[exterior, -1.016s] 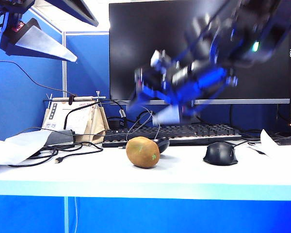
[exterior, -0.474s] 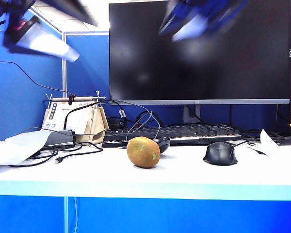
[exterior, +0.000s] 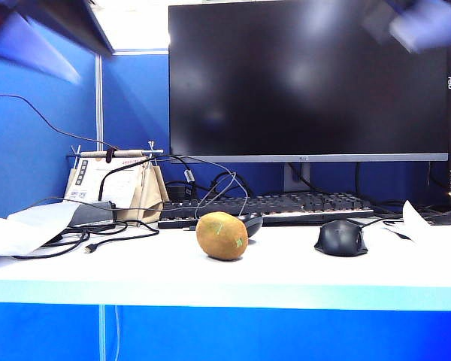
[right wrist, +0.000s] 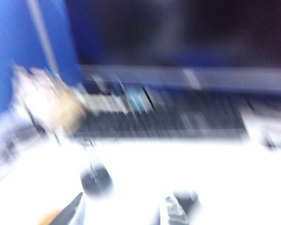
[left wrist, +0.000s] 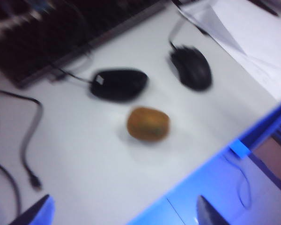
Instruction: Pick up the kiwi and place it near the upside-down mouse.
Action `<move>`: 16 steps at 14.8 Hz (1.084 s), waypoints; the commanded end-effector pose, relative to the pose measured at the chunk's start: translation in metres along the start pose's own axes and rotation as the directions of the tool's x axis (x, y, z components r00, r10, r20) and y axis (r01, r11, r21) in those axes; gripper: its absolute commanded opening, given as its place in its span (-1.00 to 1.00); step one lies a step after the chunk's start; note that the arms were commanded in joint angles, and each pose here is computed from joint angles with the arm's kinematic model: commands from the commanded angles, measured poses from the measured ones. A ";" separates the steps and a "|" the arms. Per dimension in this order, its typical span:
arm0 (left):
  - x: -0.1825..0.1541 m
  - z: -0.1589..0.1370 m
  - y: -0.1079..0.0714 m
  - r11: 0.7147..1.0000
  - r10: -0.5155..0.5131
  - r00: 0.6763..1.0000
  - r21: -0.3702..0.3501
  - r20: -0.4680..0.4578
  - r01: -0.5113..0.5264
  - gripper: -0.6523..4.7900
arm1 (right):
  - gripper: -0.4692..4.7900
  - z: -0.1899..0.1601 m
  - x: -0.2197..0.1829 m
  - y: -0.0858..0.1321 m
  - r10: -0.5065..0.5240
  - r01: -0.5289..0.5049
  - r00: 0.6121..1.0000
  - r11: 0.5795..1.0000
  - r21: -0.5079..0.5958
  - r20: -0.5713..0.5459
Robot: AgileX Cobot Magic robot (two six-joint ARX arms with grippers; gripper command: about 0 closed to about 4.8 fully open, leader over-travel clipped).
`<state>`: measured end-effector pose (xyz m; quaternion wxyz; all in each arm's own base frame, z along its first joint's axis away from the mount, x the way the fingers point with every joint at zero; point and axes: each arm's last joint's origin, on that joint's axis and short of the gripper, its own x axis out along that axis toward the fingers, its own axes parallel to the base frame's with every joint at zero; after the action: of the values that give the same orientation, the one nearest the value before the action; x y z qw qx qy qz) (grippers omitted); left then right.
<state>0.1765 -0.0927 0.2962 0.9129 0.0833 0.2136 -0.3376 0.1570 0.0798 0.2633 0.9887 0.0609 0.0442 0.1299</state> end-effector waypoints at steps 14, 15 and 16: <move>-0.003 -0.161 -0.010 0.885 0.370 0.927 -0.282 -0.057 -0.371 0.70 | -0.02 -0.111 -0.080 -0.046 -0.370 0.375 0.915 0.927 0.001 -0.160; -0.001 -0.171 -0.010 0.874 0.389 0.917 -0.279 -0.089 -0.398 0.70 | -0.02 -0.116 -0.079 -0.047 -0.371 0.375 0.911 0.927 -0.009 -0.180; 0.000 -0.178 -0.010 0.866 0.387 0.916 -0.299 -0.103 -0.400 0.70 | -0.02 -0.115 -0.079 -0.047 -0.372 0.377 0.912 0.926 -0.005 -0.174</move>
<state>0.1106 -0.0483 0.1388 0.9575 -0.0011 0.2659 -0.1114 0.0809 0.0271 0.1504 0.9871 0.0535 0.1404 -0.0555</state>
